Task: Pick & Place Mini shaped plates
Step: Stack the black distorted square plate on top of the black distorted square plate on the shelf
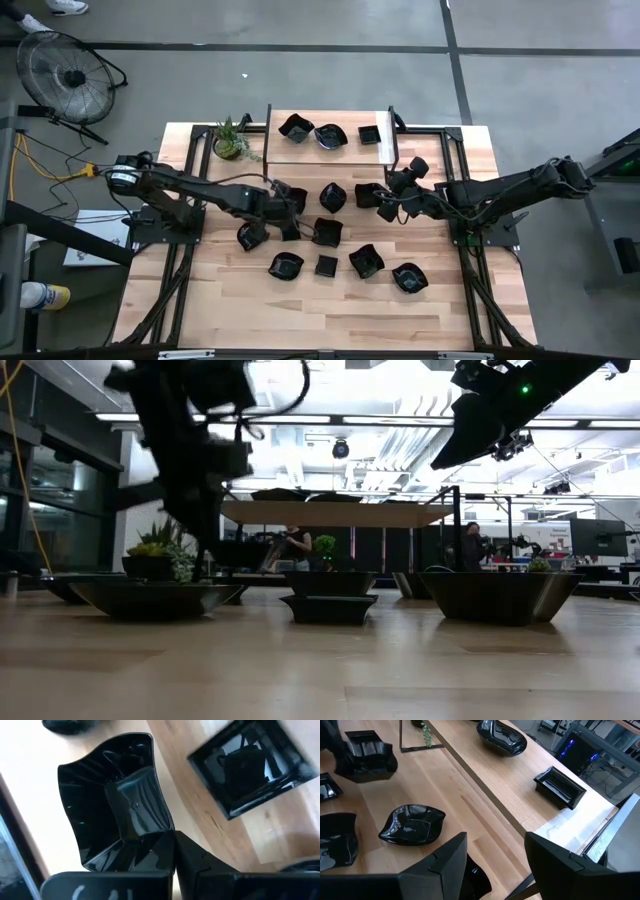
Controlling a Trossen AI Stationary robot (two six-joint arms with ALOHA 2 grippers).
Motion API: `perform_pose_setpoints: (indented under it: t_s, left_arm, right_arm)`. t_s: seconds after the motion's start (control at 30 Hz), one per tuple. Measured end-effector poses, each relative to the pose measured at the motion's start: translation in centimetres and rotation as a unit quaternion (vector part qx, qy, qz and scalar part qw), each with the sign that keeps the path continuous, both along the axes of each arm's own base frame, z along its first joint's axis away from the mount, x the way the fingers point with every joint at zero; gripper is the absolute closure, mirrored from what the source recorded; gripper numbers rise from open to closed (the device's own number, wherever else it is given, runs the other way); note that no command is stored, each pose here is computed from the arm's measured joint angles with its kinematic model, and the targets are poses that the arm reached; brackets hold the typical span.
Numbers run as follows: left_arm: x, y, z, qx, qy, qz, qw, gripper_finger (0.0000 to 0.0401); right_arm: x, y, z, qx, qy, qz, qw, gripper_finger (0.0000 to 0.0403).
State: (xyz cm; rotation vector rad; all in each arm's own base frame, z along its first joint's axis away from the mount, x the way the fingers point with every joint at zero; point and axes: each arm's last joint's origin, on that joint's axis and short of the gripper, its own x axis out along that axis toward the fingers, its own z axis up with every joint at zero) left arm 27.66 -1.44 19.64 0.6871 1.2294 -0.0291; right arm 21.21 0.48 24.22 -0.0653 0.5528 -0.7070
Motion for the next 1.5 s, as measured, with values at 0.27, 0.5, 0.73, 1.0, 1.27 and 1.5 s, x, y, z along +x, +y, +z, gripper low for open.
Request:
perform_pose_setpoints:
  t_s: [0.27,0.5,0.73,1.0,1.27,1.5]
  left_arm:
    - [0.1,-1.9,3.7,0.027,0.013,-0.031,0.999,0.0401]
    - [-1.4,-1.8,7.5,0.042,-0.037,-0.066,0.996,0.0401]
    - [-4.2,-1.2,11.2,0.096,-0.089,-0.119,0.984,0.0401]
    - [-6.2,2.7,14.4,0.154,-0.132,-0.172,0.964,0.0401]
    - [-6.3,8.4,15.4,0.165,-0.127,-0.179,0.961,0.0401]
    - [-6.3,12.8,16.4,0.171,-0.120,-0.176,0.962,0.0401]
  right_arm:
    - [0.0,0.0,0.0,0.001,0.000,0.001,1.000,0.0208]
    - [0.0,0.0,0.0,0.003,0.001,0.004,1.000,0.0208]
    - [0.0,0.0,0.0,0.001,0.003,0.006,1.000,0.0208]
    - [0.0,0.0,0.0,0.001,0.000,0.005,1.000,0.0208]
    - [0.0,0.0,0.0,0.000,0.003,0.006,1.000,0.0208]
    - [0.0,0.0,0.0,-0.011,0.011,0.010,1.000,0.0208]
